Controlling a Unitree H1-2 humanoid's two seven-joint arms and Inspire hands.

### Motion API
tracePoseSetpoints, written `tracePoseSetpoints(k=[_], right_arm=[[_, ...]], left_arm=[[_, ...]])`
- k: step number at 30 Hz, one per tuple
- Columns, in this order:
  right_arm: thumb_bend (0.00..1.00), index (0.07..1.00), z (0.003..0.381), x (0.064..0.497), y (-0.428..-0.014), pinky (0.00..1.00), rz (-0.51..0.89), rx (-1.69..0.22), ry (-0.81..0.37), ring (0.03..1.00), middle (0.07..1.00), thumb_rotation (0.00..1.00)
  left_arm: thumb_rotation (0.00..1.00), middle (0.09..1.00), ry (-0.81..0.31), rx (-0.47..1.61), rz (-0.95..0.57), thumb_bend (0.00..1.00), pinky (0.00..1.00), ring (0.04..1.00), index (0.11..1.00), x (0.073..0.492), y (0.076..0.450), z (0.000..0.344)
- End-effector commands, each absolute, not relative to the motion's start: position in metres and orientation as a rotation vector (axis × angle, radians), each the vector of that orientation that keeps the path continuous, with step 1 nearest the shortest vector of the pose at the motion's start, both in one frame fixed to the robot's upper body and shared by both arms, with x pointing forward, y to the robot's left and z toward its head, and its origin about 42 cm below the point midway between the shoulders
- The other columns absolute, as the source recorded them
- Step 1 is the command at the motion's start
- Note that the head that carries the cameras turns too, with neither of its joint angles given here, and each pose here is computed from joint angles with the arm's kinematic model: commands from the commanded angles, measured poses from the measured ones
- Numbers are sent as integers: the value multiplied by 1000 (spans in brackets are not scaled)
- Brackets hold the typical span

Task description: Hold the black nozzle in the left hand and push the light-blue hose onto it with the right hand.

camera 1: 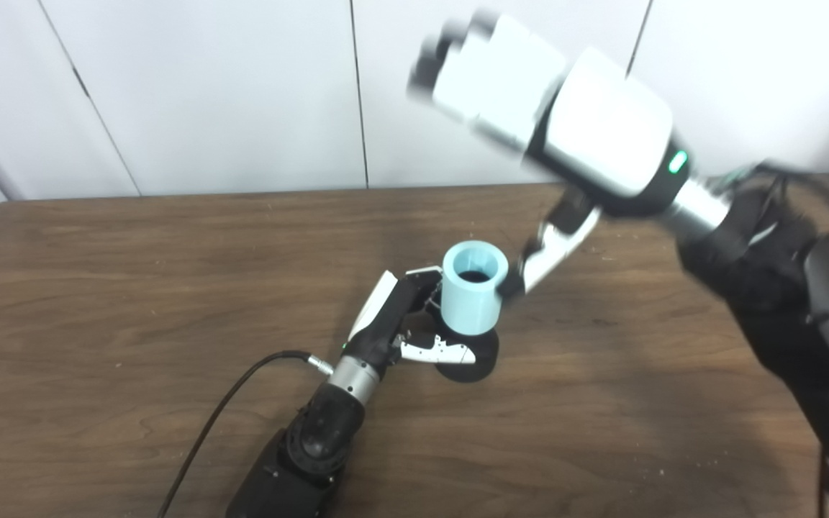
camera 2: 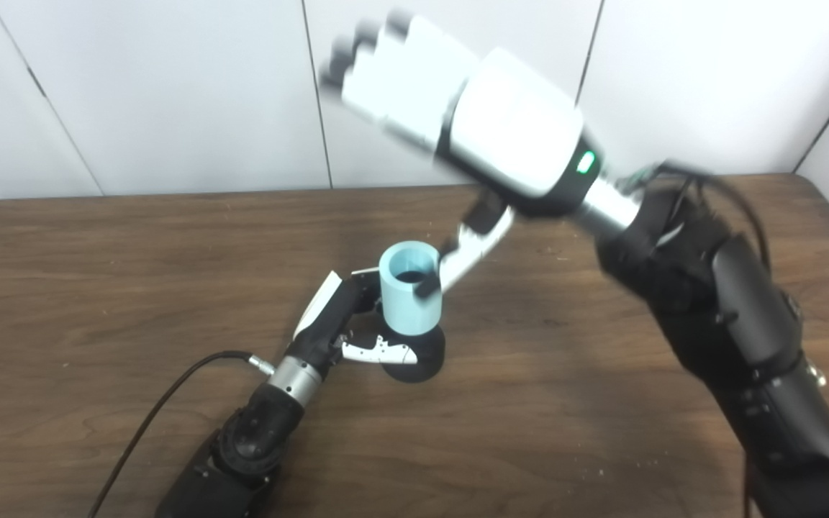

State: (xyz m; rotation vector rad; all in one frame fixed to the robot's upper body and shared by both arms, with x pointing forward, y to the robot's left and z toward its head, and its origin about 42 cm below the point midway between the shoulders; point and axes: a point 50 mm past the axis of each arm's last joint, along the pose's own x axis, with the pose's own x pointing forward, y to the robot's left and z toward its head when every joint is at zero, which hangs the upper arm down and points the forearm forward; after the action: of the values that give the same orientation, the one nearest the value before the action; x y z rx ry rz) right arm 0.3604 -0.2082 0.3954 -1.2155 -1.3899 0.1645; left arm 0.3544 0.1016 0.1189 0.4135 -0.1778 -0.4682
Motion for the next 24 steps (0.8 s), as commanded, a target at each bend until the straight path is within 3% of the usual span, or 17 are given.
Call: tracePoseSetpoints(k=[1, 6, 15, 16, 18, 19, 20, 22, 24], right_arm=[[982, 1000, 416, 360, -215, 1000, 20, -1160, -1454, 1000, 1000, 949], [883, 1000, 407, 364, -232, 1000, -159, -968, -1288, 1000, 1000, 999], [834, 1000, 347, 348, -240, 986, -155, -714, -1013, 1000, 1000, 1000], [834, 1000, 341, 345, -241, 982, -157, -705, -985, 1000, 1000, 1000], [835, 1000, 327, 343, -246, 983, -155, -690, -932, 1000, 1000, 1000], [841, 1000, 318, 343, -249, 984, -149, -688, -907, 1000, 1000, 1000], [856, 1000, 309, 343, -253, 991, -141, -690, -885, 1000, 1000, 1000], [887, 1000, 296, 341, -261, 999, -126, -740, -850, 1000, 1000, 1000], [878, 1000, 289, 337, -267, 1000, -116, -826, -834, 1000, 1000, 1000]], left_arm=[[0, 485, 181, 535, -554, 522, 395, 466, 490, 319, 124, 45], [0, 483, 184, 530, -554, 522, 398, 467, 492, 318, 124, 45], [0, 481, 167, 531, -553, 522, 397, 462, 493, 319, 126, 49], [0, 493, 148, 545, -557, 522, 415, 486, 488, 319, 126, 50], [64, 612, 82, 593, -566, 520, 476, 567, 496, 318, 127, 53], [163, 696, 38, 628, -570, 704, 554, 630, 636, 318, 128, 55], [244, 801, 0, 660, -572, 849, 697, 734, 793, 317, 129, 57], [327, 935, -55, 707, -570, 966, 911, 907, 954, 317, 131, 60], [367, 983, -89, 727, -561, 993, 977, 976, 988, 318, 132, 66]])
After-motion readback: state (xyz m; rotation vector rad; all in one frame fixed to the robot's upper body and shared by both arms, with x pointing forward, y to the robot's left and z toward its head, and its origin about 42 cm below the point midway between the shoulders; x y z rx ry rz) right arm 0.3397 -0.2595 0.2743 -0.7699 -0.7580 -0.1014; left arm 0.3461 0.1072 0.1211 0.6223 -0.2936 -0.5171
